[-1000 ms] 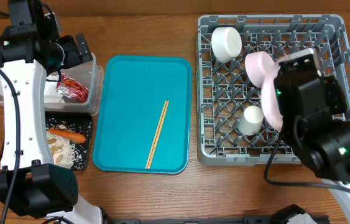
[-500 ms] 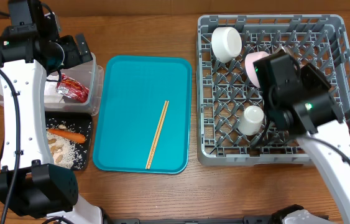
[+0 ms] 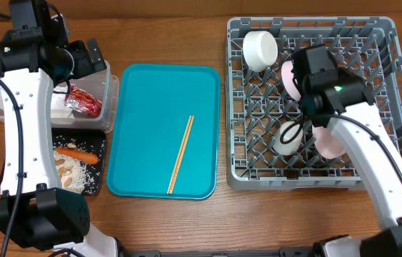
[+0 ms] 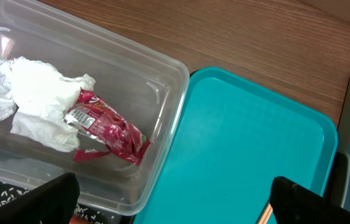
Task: Sort waste into correct bins and load items into the dishwasher
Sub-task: 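Lift the white plate with the right gripper and stand it upright in the rack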
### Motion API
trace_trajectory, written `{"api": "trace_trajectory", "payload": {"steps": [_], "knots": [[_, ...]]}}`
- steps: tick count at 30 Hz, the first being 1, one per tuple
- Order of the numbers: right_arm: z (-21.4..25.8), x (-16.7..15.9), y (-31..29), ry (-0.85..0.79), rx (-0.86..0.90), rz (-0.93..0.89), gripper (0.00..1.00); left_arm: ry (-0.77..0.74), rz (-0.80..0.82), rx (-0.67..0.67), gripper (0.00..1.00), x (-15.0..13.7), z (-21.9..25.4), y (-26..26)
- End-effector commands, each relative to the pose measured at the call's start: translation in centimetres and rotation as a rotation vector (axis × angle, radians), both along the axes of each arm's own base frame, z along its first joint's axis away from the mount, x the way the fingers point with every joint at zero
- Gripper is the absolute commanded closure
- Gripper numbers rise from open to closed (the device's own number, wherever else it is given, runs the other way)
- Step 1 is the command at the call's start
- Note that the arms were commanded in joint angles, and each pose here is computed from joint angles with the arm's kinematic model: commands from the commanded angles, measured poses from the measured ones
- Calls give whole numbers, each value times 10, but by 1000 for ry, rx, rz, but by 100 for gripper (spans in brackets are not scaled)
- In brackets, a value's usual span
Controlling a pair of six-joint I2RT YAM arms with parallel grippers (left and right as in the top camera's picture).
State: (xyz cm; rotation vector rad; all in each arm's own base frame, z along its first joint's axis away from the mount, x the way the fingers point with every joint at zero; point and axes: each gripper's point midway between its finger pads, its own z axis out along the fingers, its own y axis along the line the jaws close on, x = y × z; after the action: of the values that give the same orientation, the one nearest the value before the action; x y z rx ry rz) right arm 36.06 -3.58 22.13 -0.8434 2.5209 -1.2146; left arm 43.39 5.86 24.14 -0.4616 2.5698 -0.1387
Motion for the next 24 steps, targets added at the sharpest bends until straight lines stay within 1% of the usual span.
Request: {"api": "trace_trajectory", "payload": {"steps": [1,4,5,8,10,11,12,13,14,15,19,22,24], "knots": [[5,10,0,-46,4,-3,96,-42,8,10,0,0,16,0],[7,15,2,-70,16,-1,96,-42,7,9,0,0,16,0],[3,15,7,-62,45,14,93,-42,7,10,0,0,16,0],[-5,16,17,-40,114,45,75,-42,8,10,0,0,16,0],[-11,15,24,-22,156,64,68,-42,7,10,0,0,16,0],[-13,14,26,-14,170,69,57,-42,7,9,0,0,16,0],[-14,14,28,-10,181,72,32,-42,7,9,0,0,16,0],[-15,13,29,-7,191,72,19,-42,7,9,0,0,16,0],[-15,13,29,-12,195,66,14,-42,7,9,0,0,16,0],[-15,13,29,-18,199,59,12,-42,7,9,0,0,16,0],[-13,16,32,-40,209,55,11,-42,7,9,0,0,16,0],[-4,20,39,-107,246,32,7,-42,8,10,0,0,16,0],[9,25,46,-177,290,4,3,-42,8,10,0,0,16,0]]}}
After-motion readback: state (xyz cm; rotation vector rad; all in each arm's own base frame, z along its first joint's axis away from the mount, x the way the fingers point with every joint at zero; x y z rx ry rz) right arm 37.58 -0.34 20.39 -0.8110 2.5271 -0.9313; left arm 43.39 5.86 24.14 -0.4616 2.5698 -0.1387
